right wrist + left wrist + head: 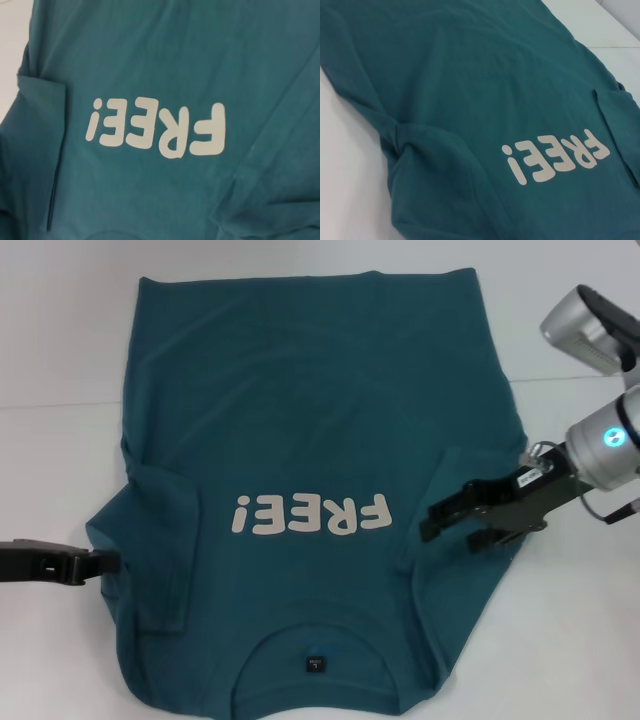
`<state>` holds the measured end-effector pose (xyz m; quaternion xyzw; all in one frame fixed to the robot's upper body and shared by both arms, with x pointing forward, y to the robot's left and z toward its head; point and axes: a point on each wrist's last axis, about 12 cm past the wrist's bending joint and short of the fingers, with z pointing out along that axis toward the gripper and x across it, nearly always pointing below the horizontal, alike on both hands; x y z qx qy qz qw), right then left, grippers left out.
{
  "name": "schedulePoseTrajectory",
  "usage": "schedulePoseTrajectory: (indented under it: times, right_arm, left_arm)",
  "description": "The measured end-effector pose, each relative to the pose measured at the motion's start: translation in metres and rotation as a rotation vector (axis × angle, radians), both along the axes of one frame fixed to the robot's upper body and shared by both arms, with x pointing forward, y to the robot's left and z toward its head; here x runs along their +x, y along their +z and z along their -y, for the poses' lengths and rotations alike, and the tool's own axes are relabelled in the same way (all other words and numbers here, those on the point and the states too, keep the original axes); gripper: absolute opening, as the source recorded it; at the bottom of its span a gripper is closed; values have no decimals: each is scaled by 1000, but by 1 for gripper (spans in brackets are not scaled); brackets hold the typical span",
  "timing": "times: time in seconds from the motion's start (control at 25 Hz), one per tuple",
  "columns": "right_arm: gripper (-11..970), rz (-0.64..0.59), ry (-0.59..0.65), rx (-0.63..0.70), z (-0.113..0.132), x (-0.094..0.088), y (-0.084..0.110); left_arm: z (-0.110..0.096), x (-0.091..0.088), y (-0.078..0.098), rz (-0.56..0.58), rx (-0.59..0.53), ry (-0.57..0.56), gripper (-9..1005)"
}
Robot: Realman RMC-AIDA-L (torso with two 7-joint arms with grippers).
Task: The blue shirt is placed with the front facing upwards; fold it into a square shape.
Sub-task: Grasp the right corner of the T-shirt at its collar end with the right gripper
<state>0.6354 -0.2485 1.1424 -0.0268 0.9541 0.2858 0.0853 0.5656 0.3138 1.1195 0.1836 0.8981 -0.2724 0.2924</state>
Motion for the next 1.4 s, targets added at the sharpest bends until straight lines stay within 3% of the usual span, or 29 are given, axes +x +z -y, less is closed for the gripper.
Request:
schedulePoseTrajectory:
  times: [0.36,1.4]
  right_arm:
    - [833,3,-63,-20,-5,5,-6]
    - [827,13,-97,-52,-15,6,-22]
  left_arm:
    - [1,0,-1,5,3,-11,2]
    - [0,-3,-9,1,1,-22,2]
